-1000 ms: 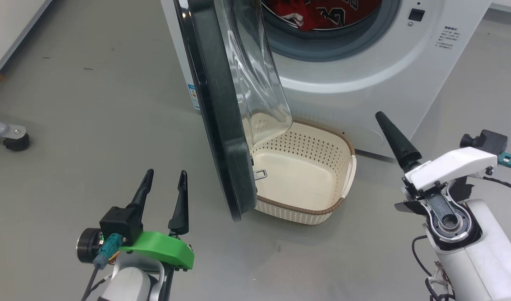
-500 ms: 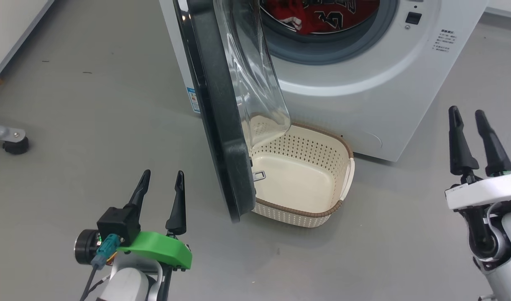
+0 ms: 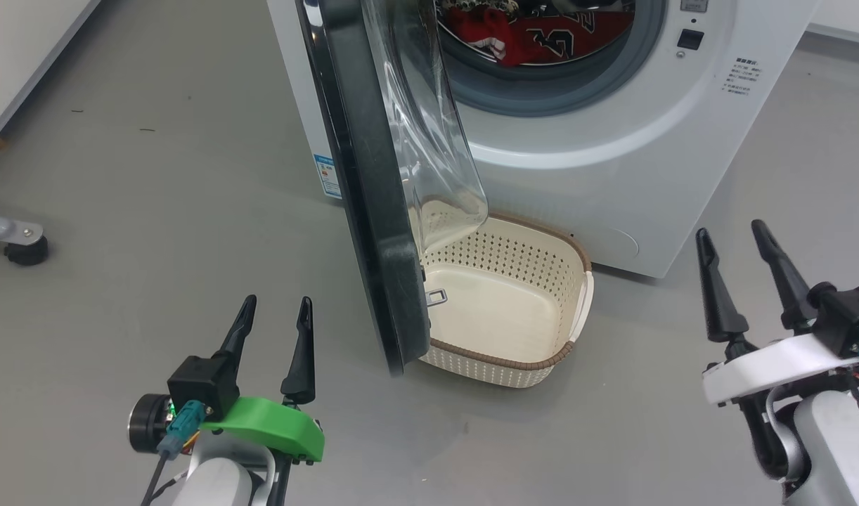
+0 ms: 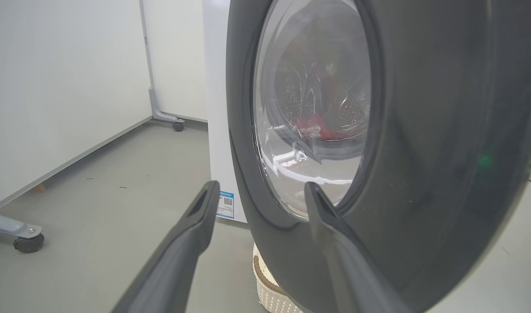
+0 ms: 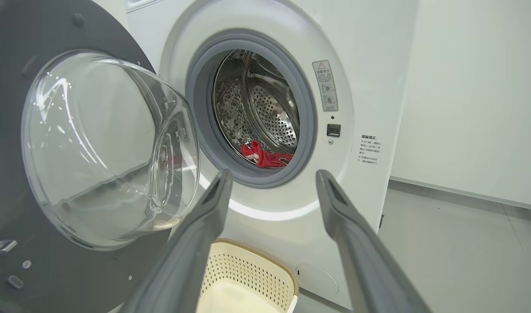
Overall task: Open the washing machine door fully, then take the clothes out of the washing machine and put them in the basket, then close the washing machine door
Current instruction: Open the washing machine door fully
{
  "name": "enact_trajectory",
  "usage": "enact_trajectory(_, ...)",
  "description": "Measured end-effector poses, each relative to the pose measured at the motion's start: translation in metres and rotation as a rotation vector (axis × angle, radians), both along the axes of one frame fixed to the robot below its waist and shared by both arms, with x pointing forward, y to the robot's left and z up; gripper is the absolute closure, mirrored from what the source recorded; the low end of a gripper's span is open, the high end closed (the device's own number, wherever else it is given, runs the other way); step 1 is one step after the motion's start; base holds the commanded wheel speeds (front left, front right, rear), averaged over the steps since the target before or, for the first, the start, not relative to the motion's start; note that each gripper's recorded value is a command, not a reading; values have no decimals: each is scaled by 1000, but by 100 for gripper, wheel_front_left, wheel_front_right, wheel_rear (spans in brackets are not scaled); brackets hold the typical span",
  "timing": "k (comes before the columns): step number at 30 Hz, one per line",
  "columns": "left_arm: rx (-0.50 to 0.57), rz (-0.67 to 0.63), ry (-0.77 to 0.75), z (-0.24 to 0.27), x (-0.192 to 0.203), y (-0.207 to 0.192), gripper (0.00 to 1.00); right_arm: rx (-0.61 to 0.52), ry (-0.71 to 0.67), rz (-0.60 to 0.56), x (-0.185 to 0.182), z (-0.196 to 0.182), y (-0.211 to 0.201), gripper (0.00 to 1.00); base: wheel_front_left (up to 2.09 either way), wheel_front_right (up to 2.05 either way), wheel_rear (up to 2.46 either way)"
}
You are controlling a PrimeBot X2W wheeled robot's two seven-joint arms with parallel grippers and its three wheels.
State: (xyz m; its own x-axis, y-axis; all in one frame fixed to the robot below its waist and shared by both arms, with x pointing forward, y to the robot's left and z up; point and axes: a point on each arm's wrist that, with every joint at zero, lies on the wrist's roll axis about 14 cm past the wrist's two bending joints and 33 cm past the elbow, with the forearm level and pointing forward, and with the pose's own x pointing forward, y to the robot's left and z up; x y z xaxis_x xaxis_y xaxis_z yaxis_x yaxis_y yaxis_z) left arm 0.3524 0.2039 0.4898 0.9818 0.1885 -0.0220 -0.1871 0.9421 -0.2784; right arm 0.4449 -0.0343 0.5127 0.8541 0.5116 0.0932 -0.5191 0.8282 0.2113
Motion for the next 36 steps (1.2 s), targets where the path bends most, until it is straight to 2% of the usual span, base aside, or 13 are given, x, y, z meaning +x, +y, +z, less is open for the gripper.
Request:
enact_trajectory(6,0,-8,1,0,0,-3,0,11,49,17,-22,-16,18,0,0,0,0)
enact_trajectory(13,-1,-12,5,-2,-1,-4,0,-38,45,64,-38,-25,34,0,0,0,0)
enact_trajectory(36,-17,-22,24,-9,-5,-9,0,-17,76,14,-45,-32,31,0,0,0,0)
